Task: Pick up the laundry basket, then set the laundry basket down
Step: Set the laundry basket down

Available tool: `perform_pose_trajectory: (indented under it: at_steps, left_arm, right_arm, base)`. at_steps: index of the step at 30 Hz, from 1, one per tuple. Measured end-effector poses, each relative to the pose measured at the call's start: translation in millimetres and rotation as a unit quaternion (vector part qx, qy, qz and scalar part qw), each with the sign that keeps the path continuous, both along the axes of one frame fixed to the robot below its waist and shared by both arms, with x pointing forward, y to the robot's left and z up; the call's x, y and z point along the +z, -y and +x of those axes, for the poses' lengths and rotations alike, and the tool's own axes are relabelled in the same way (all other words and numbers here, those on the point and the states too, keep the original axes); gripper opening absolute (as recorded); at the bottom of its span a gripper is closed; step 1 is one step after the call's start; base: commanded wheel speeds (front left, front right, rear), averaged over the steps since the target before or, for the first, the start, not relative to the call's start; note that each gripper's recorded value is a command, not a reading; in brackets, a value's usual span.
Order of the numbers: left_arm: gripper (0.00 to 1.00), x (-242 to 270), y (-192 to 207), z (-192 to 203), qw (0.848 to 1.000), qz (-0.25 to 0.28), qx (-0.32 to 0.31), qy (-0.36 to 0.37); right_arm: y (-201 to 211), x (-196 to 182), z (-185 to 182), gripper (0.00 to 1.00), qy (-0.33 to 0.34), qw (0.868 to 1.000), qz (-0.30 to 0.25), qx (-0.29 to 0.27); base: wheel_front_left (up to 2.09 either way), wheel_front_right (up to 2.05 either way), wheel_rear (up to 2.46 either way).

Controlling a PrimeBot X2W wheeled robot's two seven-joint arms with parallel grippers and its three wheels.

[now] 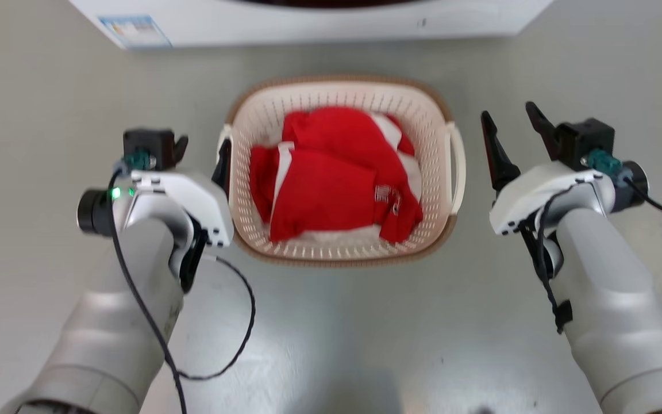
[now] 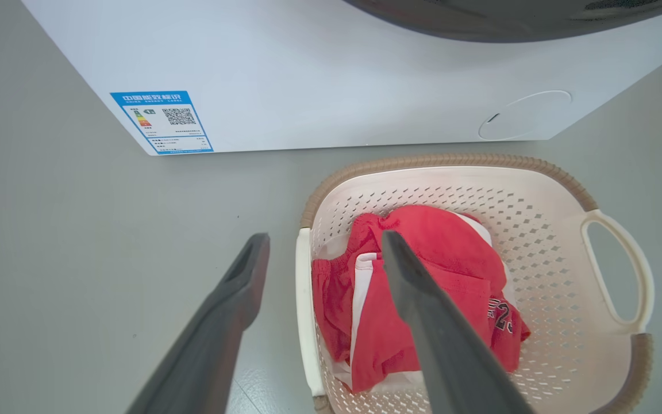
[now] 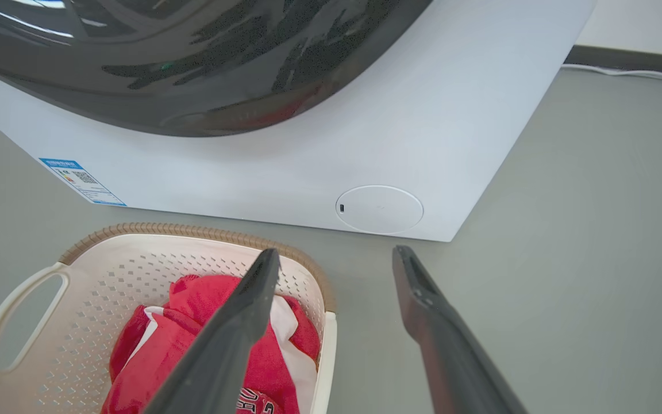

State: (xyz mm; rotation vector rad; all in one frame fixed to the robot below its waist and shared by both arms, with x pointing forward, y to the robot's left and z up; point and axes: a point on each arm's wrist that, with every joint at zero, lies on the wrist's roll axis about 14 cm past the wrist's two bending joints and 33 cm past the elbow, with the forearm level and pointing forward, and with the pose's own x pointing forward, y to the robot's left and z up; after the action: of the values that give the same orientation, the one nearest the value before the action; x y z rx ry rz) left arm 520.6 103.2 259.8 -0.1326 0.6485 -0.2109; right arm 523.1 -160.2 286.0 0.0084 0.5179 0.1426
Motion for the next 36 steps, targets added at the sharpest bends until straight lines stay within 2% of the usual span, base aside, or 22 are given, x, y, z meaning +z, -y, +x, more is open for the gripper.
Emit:
perform_pose_trajectory:
  at_steps: [5,17,29,36]
  left_arm:
    - [1.00,36.8,-7.1,-10.1,0.999,-0.005,0.012,0.034]
    - [1.00,118.6,-33.8,-49.6,0.990,-0.034,0.071,0.120]
    - [1.00,160.7,-73.9,-98.7,0.973,-0.045,0.131,0.184]
    - [1.00,172.4,-84.3,-129.2,0.964,-0.050,0.155,0.210]
  right_arm:
    - [7.3,45.4,-4.3,1.00,0.051,0.999,-0.008,-0.008]
    - [14.7,126.0,-47.9,1.00,0.136,0.990,-0.018,-0.015]
    - [24.1,181.8,-90.9,1.00,0.213,0.977,-0.023,-0.020]
    - [26.7,189.2,-123.4,1.00,0.229,0.973,-0.026,-0.018]
  base:
    - [0.00,0.00,0.00]
    - [0.00,0.00,0.00]
    - [0.00,0.00,0.00]
    - [0.00,0.00,0.00]
